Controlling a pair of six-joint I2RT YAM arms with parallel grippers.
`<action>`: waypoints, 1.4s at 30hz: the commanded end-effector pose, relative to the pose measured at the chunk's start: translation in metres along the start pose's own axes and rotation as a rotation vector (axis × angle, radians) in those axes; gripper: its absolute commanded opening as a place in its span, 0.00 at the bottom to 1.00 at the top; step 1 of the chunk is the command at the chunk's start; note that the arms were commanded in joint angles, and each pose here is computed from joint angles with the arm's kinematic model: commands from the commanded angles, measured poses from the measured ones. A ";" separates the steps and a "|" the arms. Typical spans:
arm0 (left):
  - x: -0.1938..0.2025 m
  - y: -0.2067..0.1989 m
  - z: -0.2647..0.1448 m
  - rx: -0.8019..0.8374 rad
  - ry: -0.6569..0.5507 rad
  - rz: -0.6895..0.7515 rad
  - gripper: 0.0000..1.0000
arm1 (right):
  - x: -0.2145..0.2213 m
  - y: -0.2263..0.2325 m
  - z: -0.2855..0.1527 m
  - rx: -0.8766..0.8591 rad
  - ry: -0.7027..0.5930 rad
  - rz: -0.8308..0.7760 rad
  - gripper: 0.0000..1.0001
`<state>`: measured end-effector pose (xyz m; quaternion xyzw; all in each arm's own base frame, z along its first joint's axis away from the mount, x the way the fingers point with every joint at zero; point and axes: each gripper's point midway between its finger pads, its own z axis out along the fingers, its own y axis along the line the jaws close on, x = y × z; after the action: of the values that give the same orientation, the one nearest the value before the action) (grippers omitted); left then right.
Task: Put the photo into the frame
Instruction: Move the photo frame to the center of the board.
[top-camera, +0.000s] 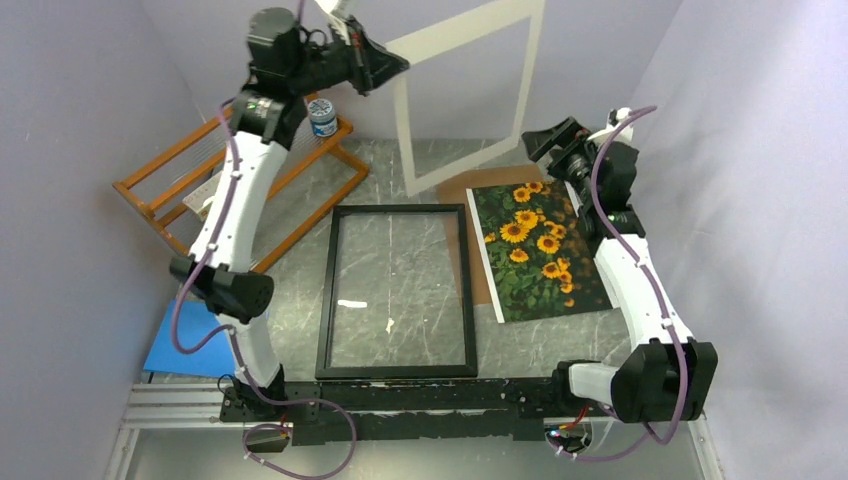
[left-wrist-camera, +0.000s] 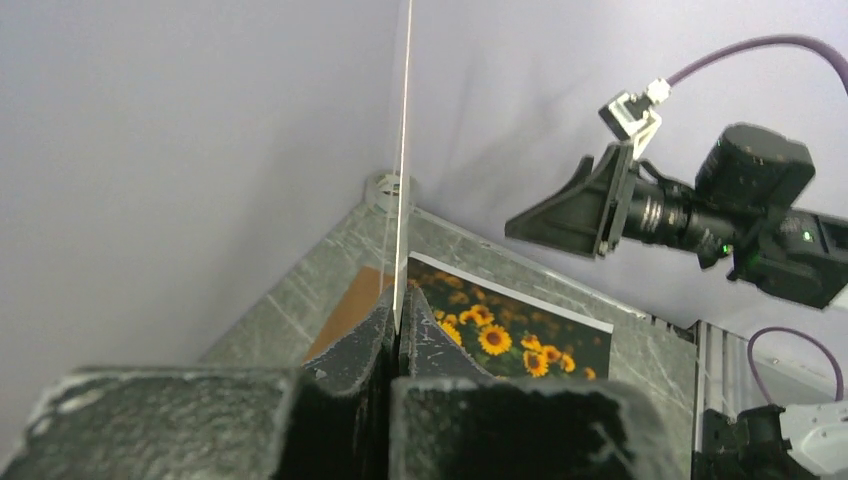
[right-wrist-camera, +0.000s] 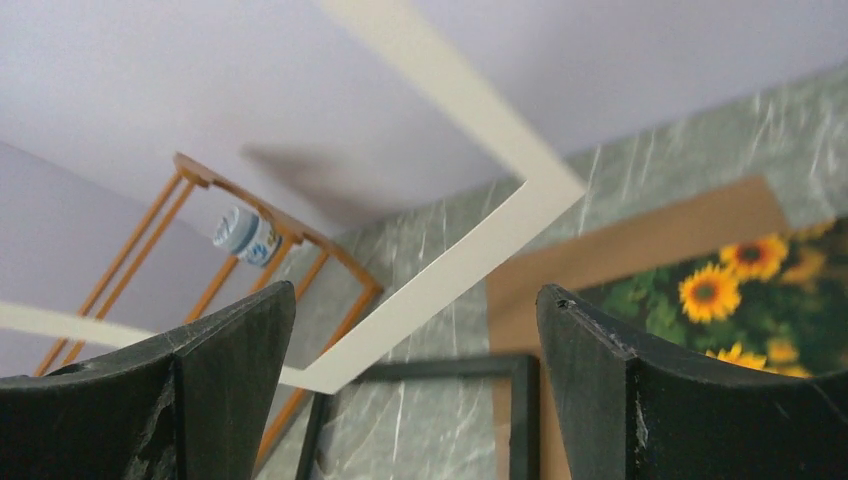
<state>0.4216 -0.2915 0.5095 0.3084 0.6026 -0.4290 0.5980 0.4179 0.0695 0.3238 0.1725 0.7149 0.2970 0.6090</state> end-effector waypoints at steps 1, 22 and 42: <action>-0.035 -0.043 -0.047 0.073 -0.011 0.110 0.03 | -0.055 0.032 0.000 -0.066 -0.086 -0.148 0.94; -0.087 -0.087 -0.157 0.315 -0.011 0.000 0.03 | -0.041 0.161 -0.056 -0.916 0.209 -0.342 0.84; -0.082 -0.053 -0.174 0.210 -0.014 -0.050 0.03 | -0.014 0.170 -0.084 -1.000 0.335 -0.274 0.19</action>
<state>0.3144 -0.1523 0.5778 0.3373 0.5662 -0.5131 0.5498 0.3413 0.1713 0.4370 -0.2501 0.6120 0.5432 0.5174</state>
